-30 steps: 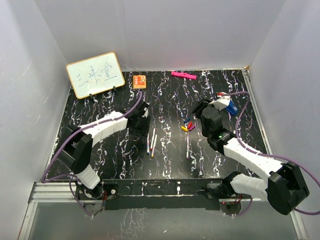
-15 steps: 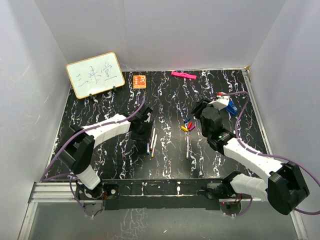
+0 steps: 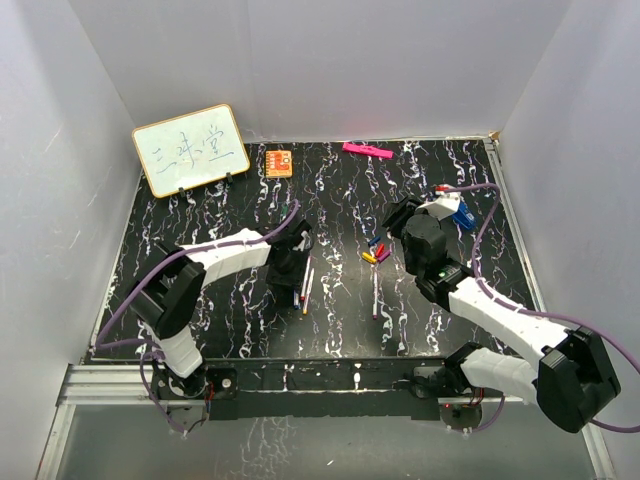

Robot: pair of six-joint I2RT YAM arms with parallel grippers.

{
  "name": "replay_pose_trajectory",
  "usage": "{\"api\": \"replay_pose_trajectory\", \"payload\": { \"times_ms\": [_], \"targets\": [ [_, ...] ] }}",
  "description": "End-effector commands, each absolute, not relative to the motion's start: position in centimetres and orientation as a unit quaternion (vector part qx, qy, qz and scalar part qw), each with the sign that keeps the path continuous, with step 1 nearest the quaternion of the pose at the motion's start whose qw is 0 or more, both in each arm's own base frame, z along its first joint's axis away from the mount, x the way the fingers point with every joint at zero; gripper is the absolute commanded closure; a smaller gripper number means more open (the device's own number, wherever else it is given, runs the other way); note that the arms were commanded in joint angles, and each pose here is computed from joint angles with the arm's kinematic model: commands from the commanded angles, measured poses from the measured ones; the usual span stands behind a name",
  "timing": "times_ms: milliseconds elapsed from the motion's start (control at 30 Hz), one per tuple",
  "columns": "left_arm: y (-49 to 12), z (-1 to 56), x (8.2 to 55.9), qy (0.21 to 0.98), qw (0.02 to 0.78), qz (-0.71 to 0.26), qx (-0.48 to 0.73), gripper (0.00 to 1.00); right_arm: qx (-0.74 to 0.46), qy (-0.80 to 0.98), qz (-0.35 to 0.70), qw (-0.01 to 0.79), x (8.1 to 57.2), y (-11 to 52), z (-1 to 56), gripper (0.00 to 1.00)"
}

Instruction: Insert the pens into the pen caps

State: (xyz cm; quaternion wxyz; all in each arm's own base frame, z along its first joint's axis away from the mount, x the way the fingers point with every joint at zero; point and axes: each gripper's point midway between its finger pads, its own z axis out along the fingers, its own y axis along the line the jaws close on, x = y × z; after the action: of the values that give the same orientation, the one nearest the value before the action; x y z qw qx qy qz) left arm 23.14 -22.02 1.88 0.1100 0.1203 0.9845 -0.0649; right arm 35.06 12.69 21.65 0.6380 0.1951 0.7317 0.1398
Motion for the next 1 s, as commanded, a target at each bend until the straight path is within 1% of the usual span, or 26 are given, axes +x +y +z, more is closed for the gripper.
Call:
{"api": "replay_pose_trajectory", "payload": {
  "times_ms": [0,133,467,700,800,967],
  "targets": [
    [-22.8,2.4,23.4,0.983,0.113,-0.073,0.124,0.57,0.202,0.720,0.151,0.646,34.8,12.5,22.6,0.61],
    [-22.4,1.8,23.1,0.985,0.101,-0.057,0.129,0.58,0.203,0.720,0.150,0.647,34.7,12.4,22.6,0.61],
    [-18.8,0.4,22.0,0.986,0.057,0.039,0.152,0.60,0.204,0.719,0.152,0.647,34.7,12.4,22.7,0.61],
    [-17.5,0.1,22.4,0.981,0.041,0.085,0.171,0.63,0.203,0.719,0.155,0.647,34.8,12.5,22.7,0.60],
    [-17.2,0.0,22.8,0.979,0.042,0.099,0.175,0.67,0.203,0.718,0.157,0.647,34.8,12.6,22.9,0.60],
    [-17.5,-0.4,22.7,0.979,0.038,0.092,0.175,0.79,0.202,0.717,0.158,0.648,34.8,12.6,23.0,0.60]
  ]
}}
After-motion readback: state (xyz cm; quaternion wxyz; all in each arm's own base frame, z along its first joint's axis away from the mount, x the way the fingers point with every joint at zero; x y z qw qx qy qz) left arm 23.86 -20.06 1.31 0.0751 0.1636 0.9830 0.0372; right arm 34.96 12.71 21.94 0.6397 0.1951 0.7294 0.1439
